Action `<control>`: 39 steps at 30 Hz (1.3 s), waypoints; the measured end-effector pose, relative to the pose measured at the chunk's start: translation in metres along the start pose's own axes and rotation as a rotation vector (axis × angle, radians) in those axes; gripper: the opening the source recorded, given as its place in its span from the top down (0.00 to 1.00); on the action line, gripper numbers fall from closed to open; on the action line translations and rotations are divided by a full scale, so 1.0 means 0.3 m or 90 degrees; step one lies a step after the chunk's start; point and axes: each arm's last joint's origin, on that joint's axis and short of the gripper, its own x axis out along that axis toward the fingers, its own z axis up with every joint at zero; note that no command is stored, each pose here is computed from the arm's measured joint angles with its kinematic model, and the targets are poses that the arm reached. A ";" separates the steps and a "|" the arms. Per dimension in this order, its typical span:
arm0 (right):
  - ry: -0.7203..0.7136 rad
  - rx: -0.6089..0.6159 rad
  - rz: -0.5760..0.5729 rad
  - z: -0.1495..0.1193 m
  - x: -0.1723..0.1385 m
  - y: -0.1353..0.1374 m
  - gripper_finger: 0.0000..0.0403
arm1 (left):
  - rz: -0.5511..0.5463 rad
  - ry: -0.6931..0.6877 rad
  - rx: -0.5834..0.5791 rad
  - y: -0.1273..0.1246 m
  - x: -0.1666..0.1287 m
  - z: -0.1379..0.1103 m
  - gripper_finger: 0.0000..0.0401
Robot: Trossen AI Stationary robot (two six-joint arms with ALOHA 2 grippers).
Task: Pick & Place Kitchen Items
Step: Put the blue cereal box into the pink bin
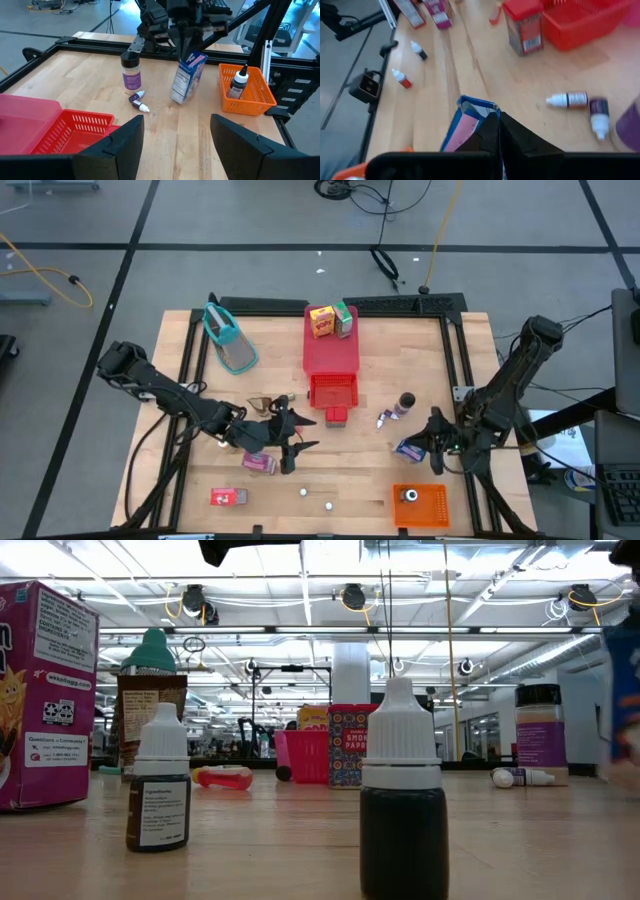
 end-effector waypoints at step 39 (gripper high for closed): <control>-0.255 -0.065 -0.113 0.543 0.103 -0.257 1.00 | 0.024 -0.001 0.026 0.037 0.019 0.010 0.43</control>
